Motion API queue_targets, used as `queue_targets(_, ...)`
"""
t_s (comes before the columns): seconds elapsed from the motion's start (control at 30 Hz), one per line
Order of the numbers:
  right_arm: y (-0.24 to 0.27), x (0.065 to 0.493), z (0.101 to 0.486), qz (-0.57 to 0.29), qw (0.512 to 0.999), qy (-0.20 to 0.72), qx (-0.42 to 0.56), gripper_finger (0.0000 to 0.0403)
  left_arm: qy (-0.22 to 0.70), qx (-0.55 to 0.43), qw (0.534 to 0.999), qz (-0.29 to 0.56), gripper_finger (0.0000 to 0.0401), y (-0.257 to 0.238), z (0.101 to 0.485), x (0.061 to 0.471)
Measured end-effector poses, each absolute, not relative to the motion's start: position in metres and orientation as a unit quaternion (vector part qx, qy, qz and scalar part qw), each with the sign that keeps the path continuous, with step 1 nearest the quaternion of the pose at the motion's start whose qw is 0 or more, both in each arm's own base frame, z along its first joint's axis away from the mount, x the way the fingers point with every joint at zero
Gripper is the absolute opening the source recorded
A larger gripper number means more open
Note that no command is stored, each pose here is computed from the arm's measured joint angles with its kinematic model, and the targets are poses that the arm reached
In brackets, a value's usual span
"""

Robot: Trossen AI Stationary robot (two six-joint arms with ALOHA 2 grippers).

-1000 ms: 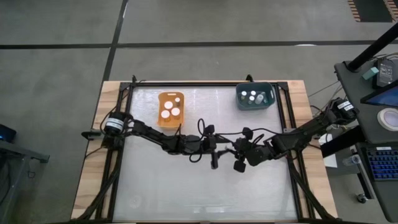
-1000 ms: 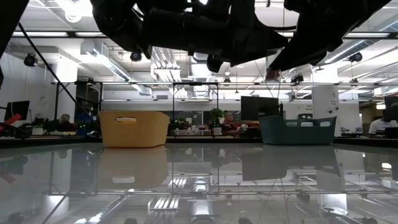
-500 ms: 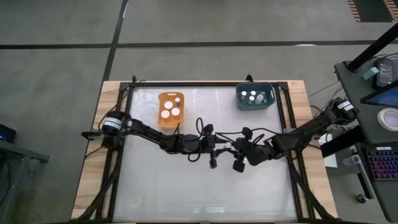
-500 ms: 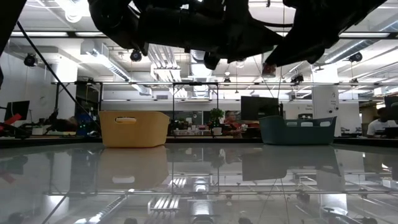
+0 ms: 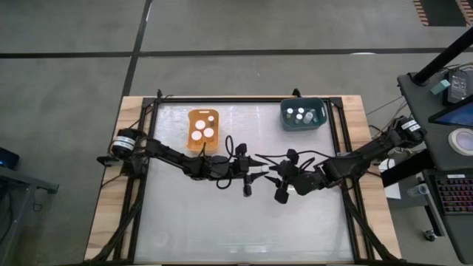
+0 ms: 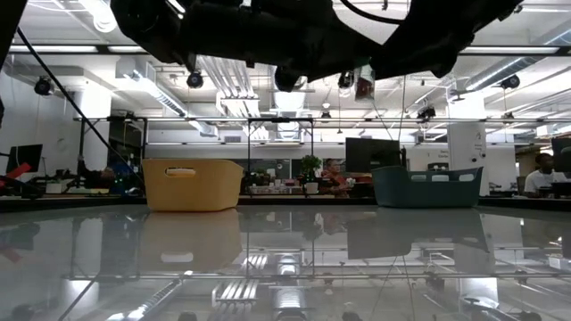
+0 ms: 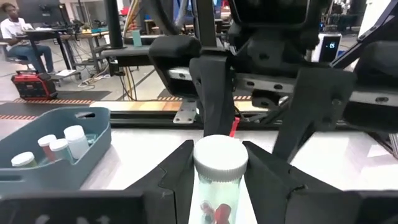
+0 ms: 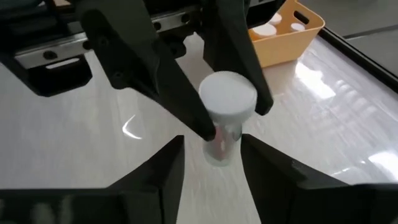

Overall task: Pick and place medicine bottles into bin by pill shape (circle, oval)
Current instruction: Put the white bottle pill into the blue bin

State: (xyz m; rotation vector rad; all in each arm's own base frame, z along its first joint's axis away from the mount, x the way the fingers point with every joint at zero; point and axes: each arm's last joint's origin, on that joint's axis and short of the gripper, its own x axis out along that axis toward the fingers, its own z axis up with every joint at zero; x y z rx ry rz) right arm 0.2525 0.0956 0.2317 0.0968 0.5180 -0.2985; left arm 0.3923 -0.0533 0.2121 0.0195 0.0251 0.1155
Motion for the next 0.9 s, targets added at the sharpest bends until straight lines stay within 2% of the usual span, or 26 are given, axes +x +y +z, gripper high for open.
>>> queue_targets(0.23,0.094,0.256,0.238,-0.149,0.956,0.247,0.048,0.0173,0.027,0.025,0.997,0.061,0.0105,-0.050,0.218,0.389)
queue_targets(0.5,0.092,0.256,0.245,-0.175,0.956,0.232,0.036,0.0176,0.081,0.066,0.988,0.113,0.0105,-0.041,0.234,0.371)
queue_targets(0.67,0.089,0.250,0.254,-0.177,0.959,0.217,0.044,0.0176,0.084,0.066,0.984,0.144,0.0105,-0.032,0.238,0.343)
queue_targets(0.9,0.087,0.246,0.259,-0.176,0.960,0.214,0.042,0.0176,0.085,0.059,0.964,0.246,0.0105,-0.018,0.233,0.290)
